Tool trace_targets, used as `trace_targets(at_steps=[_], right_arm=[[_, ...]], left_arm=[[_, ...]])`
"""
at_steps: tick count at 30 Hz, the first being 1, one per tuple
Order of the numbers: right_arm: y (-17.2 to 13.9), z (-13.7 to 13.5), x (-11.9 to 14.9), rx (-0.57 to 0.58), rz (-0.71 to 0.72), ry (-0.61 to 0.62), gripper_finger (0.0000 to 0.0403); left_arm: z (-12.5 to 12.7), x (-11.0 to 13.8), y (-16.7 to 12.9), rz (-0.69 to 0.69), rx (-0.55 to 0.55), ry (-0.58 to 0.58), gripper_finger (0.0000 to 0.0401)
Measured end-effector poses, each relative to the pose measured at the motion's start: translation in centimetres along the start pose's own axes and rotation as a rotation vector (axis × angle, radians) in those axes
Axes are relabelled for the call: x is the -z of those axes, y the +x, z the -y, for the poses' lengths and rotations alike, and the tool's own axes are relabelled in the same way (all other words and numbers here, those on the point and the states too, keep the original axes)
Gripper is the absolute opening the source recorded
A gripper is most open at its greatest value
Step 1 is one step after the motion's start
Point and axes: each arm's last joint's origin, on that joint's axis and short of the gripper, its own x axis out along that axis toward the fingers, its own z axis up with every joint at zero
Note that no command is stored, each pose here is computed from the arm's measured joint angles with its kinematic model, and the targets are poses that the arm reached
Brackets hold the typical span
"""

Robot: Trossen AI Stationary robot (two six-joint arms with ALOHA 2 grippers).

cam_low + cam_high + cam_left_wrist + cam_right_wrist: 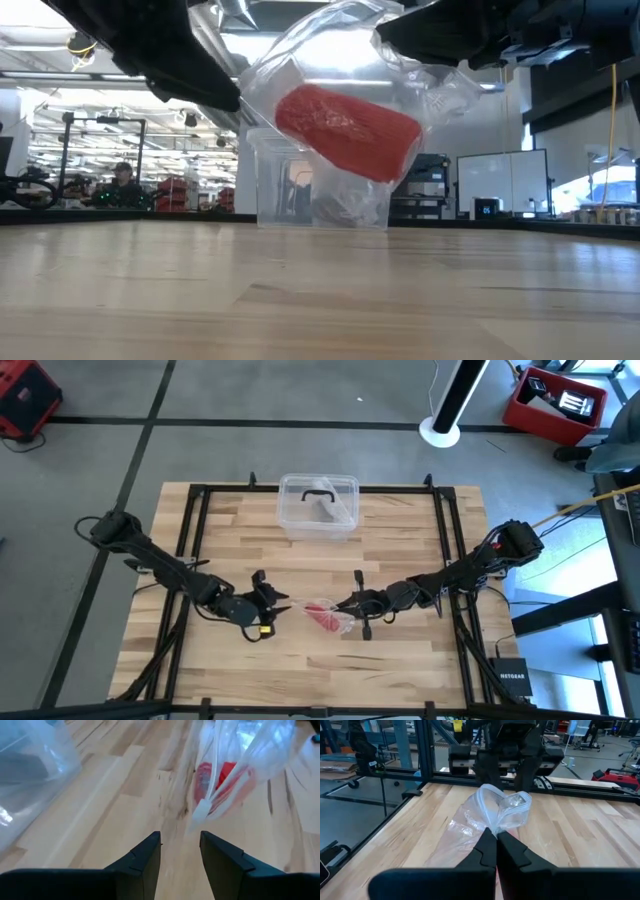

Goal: Roll bandage
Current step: Close the transparent zip bag

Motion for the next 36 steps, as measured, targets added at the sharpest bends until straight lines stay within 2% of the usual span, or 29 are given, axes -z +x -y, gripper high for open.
trace_targets(at_steps=[4, 10, 20, 23, 32, 36], right_arm=[[0.0, 0.0, 0.0, 0.000, 0.000, 0.000, 0.0002], [0.0, 0.0, 0.0, 0.010, 0.000, 0.000, 0.0002], [0.0, 0.0, -0.1, 0.010, 0.009, 0.002, 0.0003], [0.0, 0.0, -0.1, 0.012, 0.015, 0.004, 0.0003], [0.0, 0.0, -0.1, 0.012, 0.015, 0.004, 0.0003], [0.0, 0.0, -0.1, 0.012, 0.015, 0.004, 0.0003]], left_arm=[[0.2, 0.4, 0.8, -0.012, 0.008, 0.033, 0.0131], [0.8, -0.1, 1.2, 0.054, 0.036, 0.045, 0.0127], [0.8, -0.2, 1.0, 0.056, 0.041, 0.019, 0.0035], [0.7, -0.1, 1.0, 0.047, 0.040, -0.009, 0.0021], [0.7, 0.1, 1.0, 0.031, 0.031, 0.020, 0.0045], [0.6, 0.1, 1.0, 0.025, 0.030, 0.017, 0.0039]])
